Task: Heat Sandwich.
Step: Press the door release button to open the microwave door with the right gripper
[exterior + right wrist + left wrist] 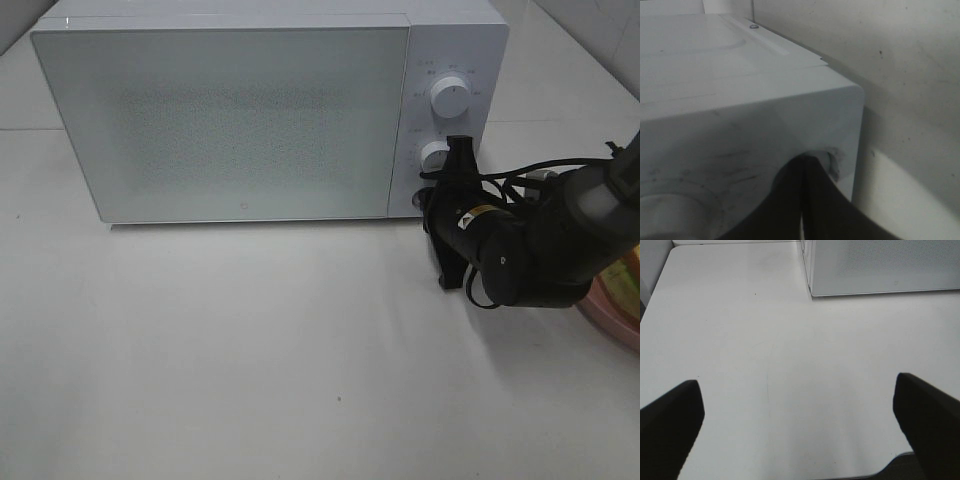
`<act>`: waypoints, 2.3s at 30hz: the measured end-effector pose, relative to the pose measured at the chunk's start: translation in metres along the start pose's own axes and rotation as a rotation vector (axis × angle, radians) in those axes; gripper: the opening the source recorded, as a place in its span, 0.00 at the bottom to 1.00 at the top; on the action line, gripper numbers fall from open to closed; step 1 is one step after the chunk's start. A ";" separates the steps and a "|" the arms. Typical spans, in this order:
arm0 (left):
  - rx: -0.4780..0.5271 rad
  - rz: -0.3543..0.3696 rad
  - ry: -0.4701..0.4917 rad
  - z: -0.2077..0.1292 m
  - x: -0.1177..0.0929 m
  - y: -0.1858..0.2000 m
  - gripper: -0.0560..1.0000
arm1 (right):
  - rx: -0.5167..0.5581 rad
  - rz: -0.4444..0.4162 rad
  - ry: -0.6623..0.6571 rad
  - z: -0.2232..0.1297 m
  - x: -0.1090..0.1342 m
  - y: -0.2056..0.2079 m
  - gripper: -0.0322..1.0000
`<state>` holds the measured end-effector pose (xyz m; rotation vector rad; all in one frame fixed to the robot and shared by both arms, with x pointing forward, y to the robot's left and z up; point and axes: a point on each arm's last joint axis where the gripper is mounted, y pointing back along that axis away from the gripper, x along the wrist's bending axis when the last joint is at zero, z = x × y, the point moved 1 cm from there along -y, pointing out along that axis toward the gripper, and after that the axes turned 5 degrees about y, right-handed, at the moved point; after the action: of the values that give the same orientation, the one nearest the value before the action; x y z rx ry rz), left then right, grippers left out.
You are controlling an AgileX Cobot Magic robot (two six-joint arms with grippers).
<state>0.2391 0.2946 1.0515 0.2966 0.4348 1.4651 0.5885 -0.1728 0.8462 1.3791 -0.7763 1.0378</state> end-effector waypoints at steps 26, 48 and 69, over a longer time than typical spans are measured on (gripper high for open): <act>0.000 0.000 0.000 0.000 0.000 0.000 0.98 | -0.013 -0.018 -0.009 -0.007 0.000 -0.010 0.04; 0.000 0.000 0.000 0.000 0.000 0.000 0.98 | 0.021 -0.096 -0.001 -0.006 0.007 -0.006 0.04; 0.000 0.000 0.000 0.000 0.000 0.000 0.98 | 0.106 -0.130 0.189 0.000 0.029 0.029 0.04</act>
<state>0.2391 0.2946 1.0515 0.2966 0.4348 1.4651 0.5731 -0.1723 0.8839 1.3792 -0.4925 1.1013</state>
